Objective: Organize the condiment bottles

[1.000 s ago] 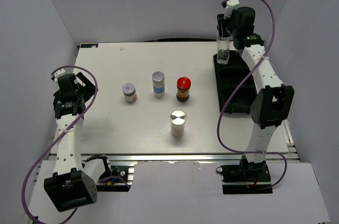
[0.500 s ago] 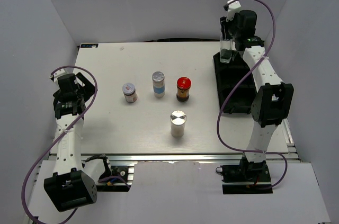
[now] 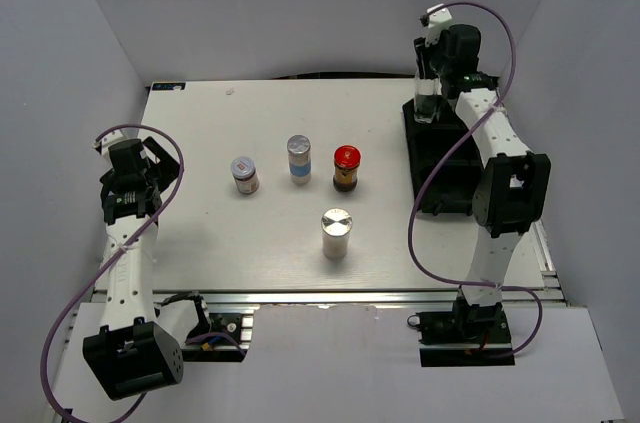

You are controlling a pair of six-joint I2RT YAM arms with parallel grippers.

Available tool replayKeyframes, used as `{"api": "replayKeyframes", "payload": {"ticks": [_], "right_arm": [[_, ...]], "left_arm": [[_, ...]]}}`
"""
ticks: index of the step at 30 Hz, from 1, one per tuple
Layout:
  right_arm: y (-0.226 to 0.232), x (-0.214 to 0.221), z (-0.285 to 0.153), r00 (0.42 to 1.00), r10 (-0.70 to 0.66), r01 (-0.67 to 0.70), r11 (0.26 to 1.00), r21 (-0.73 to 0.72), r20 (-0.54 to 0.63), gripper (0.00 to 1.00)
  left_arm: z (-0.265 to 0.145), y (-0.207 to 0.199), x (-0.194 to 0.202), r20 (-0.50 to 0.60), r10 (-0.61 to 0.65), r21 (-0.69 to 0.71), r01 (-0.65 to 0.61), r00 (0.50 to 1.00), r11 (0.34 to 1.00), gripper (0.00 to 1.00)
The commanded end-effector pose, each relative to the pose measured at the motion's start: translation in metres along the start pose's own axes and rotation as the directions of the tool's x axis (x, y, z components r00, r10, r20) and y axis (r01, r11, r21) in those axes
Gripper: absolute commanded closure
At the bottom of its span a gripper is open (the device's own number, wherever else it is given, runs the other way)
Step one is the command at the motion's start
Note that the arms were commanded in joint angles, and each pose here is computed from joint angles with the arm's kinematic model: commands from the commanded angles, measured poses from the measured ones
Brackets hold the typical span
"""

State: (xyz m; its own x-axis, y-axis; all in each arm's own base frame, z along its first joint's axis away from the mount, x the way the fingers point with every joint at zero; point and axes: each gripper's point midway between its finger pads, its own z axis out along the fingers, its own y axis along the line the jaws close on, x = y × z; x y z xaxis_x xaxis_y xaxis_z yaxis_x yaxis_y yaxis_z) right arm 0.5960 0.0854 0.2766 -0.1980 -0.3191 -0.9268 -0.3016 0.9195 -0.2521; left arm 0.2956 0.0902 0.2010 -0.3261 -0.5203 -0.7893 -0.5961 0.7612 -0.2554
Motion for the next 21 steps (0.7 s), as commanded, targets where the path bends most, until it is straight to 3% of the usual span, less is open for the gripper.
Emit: {"api": "replayKeyframes", "payload": {"ticks": [1, 7, 9, 10, 13, 16, 21], "right_arm": [[-0.024, -0.045, -0.004, 0.987, -0.053, 0.042, 0.996, 0.078, 0.149, 1.0], [-0.021, -0.035, 0.0, 0.99, -0.035, 0.026, 0.997, 0.07, 0.134, 1.0], [-0.023, -0.033, 0.0, 0.991, -0.029, 0.018, 0.996, 0.084, 0.13, 0.87], [-0.022, -0.031, 0.001, 0.992, -0.015, 0.004, 0.996, 0.086, 0.127, 0.73], [-0.022, -0.03, 0.0, 0.992, -0.011, 0.0, 0.996, 0.086, 0.126, 0.54], [-0.029, -0.03, -0.002, 0.993, -0.01, -0.005, 0.993, 0.121, 0.122, 0.42], [-0.035, -0.037, -0.009, 0.991, -0.008, -0.012, 0.988, 0.152, 0.133, 0.34]], "left_arm": [[-0.003, 0.002, -0.003, 0.015, 0.003, -0.013, -0.003, 1.0, 1.0, 0.02], [-0.003, 0.003, -0.002, 0.012, 0.001, -0.015, -0.001, 1.0, 1.0, 0.02], [-0.003, 0.003, -0.002, 0.014, 0.002, -0.015, -0.002, 1.0, 1.0, 0.02], [-0.003, 0.003, -0.002, 0.014, 0.001, -0.016, -0.001, 1.0, 1.0, 0.02], [-0.003, 0.003, -0.002, 0.014, 0.0, -0.015, 0.001, 1.0, 1.0, 0.02], [-0.003, 0.002, -0.003, 0.015, 0.0, -0.013, 0.0, 1.0, 1.0, 0.02], [-0.003, 0.003, -0.002, 0.012, 0.001, -0.014, -0.001, 1.0, 1.0, 0.02]]}}
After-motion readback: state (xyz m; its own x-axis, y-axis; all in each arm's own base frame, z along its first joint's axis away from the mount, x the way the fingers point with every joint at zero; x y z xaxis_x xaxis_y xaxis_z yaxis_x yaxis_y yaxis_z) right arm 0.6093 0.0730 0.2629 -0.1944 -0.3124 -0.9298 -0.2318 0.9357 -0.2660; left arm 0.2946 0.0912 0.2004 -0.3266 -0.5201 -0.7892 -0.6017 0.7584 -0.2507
